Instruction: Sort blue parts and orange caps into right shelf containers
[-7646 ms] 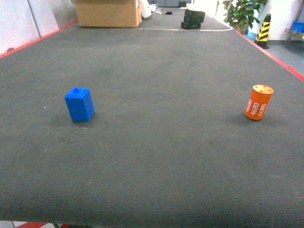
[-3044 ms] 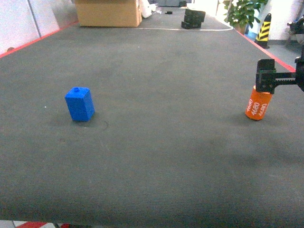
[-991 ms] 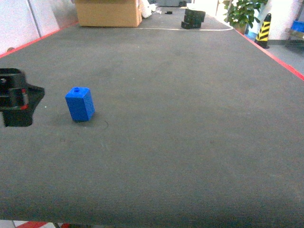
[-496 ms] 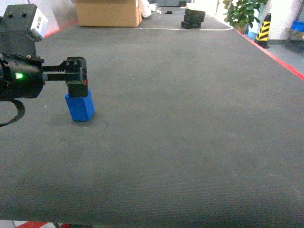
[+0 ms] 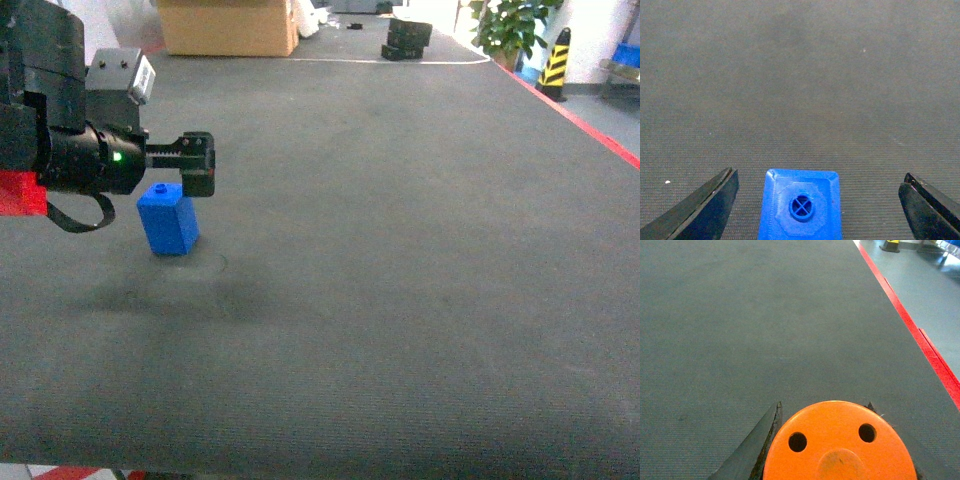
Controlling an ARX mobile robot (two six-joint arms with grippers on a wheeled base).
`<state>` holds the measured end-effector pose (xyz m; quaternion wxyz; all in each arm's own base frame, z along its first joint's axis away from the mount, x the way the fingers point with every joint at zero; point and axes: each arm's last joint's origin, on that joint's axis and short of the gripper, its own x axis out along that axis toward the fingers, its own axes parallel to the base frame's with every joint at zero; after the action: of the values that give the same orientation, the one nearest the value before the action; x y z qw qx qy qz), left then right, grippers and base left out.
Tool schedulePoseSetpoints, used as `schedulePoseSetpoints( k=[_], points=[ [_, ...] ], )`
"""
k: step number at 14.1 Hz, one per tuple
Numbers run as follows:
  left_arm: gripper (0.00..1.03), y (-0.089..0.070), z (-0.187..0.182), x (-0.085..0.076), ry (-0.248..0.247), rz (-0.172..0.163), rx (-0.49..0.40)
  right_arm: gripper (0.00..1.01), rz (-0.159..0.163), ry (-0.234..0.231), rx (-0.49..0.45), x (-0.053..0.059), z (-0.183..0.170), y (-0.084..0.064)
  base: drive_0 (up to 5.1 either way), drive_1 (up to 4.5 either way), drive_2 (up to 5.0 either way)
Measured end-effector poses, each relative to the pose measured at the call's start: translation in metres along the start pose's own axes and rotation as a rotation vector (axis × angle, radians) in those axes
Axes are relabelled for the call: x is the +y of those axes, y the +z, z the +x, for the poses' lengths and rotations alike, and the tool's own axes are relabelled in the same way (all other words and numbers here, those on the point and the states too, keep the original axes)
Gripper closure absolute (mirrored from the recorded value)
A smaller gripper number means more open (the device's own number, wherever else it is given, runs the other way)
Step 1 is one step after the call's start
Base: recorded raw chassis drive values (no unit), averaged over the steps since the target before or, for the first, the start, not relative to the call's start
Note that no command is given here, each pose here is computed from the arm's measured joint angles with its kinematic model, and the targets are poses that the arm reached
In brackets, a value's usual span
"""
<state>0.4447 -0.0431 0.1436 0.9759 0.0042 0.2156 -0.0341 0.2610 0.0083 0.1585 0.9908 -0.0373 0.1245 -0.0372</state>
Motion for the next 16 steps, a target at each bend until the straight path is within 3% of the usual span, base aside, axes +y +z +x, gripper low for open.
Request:
schedulePoseSetpoints(
  k=[2, 5, 11, 14, 15, 16],
  points=[
    [0.05, -0.004, 0.010, 0.006, 0.005, -0.006, 0.024, 0.58, 0.000, 0.000, 0.001, 0.000, 0.000, 0.000, 0.0, 0.00, 0.0],
    [0.05, 0.004, 0.022, 0.014, 0.012, -0.014, 0.015, 0.58, 0.000, 0.000, 0.001, 0.000, 0.000, 0.000, 0.0, 0.00, 0.0],
    [0.06, -0.020, 0.041, 0.016, 0.017, -0.021, 0.099, 0.58, 0.000, 0.000, 0.001, 0.000, 0.000, 0.000, 0.0, 0.00, 0.0],
    [0.46, -0.027, 0.037, 0.015, -0.016, -0.041, 0.063, 0.58, 0.000, 0.000, 0.001, 0.000, 0.000, 0.000, 0.0, 0.00, 0.0],
    [0.56, -0.030, 0.024, 0.015, -0.020, -0.044, 0.058, 0.58, 0.000, 0.000, 0.001, 0.000, 0.000, 0.000, 0.0, 0.00, 0.0],
    [0.57, -0.025, 0.000, 0.017, -0.024, -0.045, 0.017, 0.58, 0.000, 0.000, 0.001, 0.000, 0.000, 0.000, 0.0, 0.00, 0.0]
  ],
)
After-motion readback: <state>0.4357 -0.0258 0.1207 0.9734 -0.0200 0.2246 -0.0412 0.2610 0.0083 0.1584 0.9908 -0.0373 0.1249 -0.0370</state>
